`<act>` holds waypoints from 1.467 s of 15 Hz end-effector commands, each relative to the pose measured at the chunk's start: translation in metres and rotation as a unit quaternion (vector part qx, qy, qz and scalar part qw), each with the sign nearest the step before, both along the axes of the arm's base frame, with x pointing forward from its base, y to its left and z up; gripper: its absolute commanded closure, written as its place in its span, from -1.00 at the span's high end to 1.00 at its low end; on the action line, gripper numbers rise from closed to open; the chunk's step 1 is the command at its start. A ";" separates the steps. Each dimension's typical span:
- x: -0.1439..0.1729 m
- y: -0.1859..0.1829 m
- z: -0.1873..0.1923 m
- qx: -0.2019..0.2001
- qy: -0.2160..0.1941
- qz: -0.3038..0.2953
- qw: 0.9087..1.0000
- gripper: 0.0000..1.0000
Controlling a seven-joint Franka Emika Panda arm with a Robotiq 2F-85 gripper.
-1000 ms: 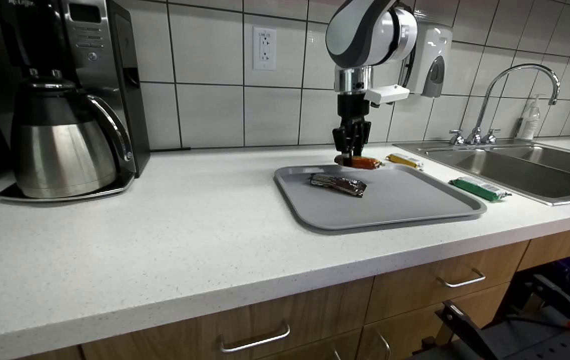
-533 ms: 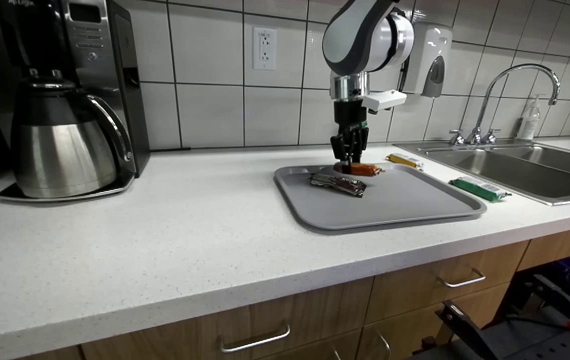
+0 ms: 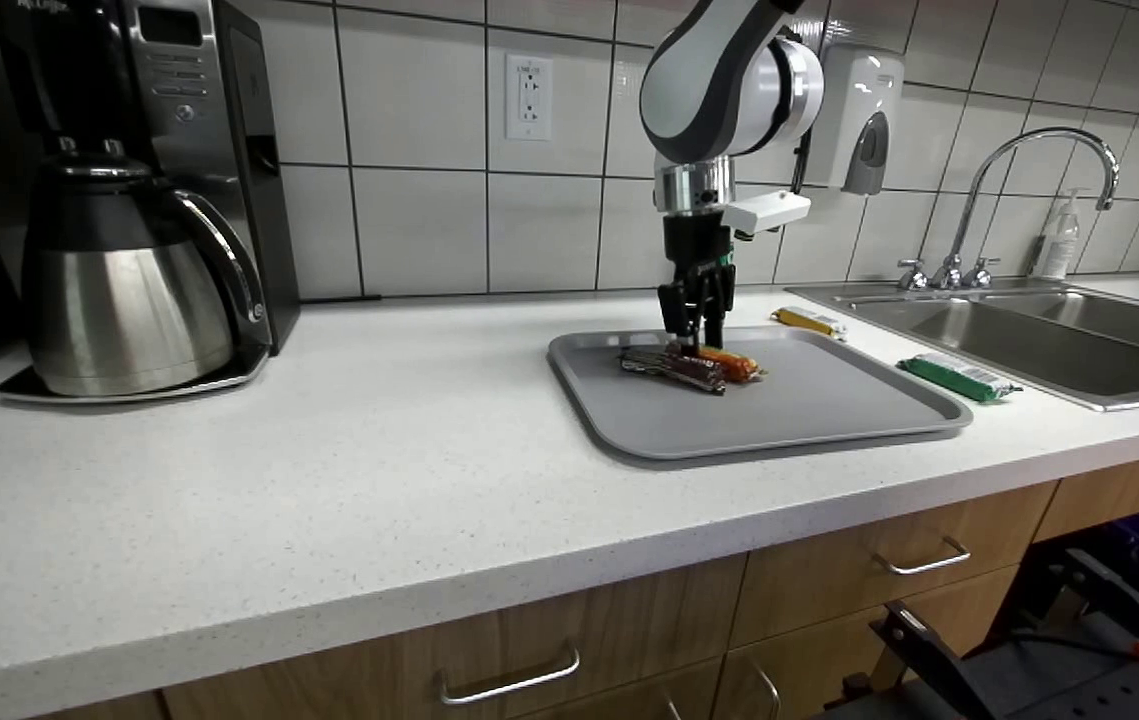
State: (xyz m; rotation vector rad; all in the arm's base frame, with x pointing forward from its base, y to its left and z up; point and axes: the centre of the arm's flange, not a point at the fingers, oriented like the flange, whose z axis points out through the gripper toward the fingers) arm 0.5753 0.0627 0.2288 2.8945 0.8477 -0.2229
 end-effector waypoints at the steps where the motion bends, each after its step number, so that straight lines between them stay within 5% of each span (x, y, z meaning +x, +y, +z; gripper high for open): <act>1: -0.005 0.001 0.012 -0.006 -0.016 -0.003 1.000 0.84; 3: -0.002 0.001 0.021 -0.002 -0.025 -0.001 1.000 1.00; 9: 0.010 -0.011 0.049 -0.005 -0.064 -0.019 0.998 1.00; 22: 0.034 -0.116 0.061 -0.035 -0.100 -0.168 0.980 1.00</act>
